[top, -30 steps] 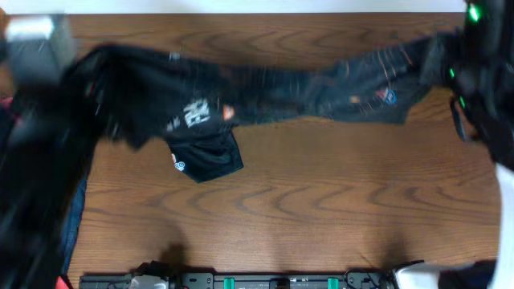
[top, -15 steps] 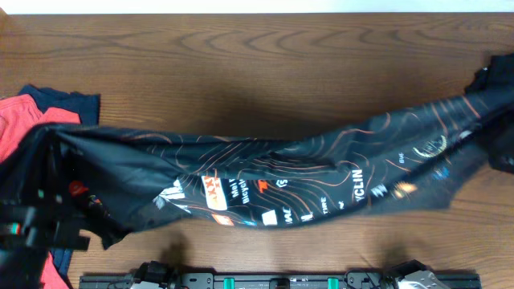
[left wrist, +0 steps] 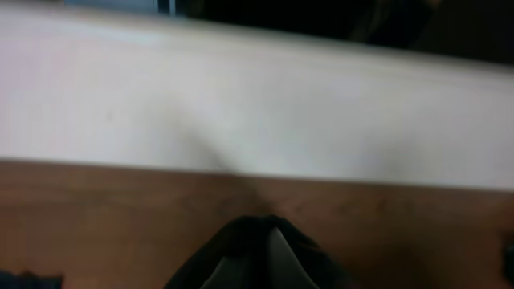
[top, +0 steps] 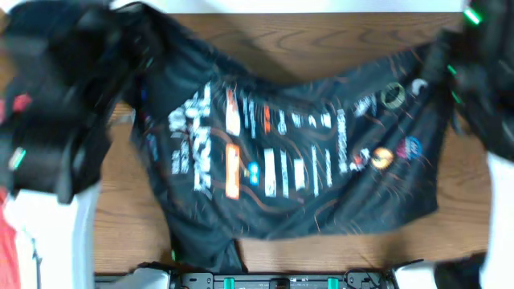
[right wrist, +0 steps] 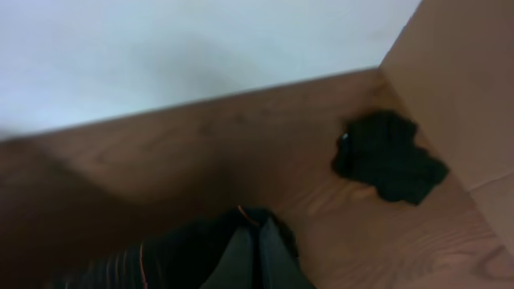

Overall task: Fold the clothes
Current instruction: 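Lower the shirt flat with both grippers and release it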

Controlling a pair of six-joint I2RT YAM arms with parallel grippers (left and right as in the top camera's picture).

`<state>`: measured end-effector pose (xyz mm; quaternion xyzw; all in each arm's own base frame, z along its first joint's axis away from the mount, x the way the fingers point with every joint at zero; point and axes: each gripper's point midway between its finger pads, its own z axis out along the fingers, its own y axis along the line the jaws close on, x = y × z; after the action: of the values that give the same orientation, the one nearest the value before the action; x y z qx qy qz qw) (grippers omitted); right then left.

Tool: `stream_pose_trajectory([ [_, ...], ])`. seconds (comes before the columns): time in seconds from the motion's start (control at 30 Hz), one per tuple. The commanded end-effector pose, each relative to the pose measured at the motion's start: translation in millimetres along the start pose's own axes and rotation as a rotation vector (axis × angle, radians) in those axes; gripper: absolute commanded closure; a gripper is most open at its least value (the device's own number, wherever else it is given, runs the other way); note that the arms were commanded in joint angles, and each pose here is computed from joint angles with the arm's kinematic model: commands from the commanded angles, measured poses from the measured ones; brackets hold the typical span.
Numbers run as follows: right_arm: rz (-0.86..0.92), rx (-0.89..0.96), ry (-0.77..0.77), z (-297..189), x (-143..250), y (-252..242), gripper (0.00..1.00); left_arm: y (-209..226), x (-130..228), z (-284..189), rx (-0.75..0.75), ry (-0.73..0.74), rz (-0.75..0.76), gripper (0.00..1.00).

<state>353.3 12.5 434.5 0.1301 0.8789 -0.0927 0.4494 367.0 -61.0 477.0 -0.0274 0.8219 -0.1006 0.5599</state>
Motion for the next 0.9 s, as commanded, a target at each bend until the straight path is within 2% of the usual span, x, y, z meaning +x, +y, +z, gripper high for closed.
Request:
stream_pose_trajectory([
  [0.0, 0.001, -0.009, 0.102, 51, 11, 19, 0.99, 4, 12, 43, -0.027, 0.056, 0.002, 0.94],
  [0.2, -0.01, 0.003, 0.267, 154, 41, 45, 0.98, 22, 48, 128, -0.079, 0.174, -0.005, 0.94],
  [0.4, -0.036, 0.059, 0.385, 227, 80, 51, 0.99, 45, 97, 192, -0.129, 0.303, -0.013, 0.94],
  [0.67, -0.046, 0.063, 0.399, 265, 95, 62, 0.99, 61, 156, 253, -0.159, 0.42, -0.014, 0.94],
  [0.87, -0.034, 0.05, 0.338, 273, 80, 63, 0.99, 70, 174, 281, -0.167, 0.423, -0.018, 0.94],
])
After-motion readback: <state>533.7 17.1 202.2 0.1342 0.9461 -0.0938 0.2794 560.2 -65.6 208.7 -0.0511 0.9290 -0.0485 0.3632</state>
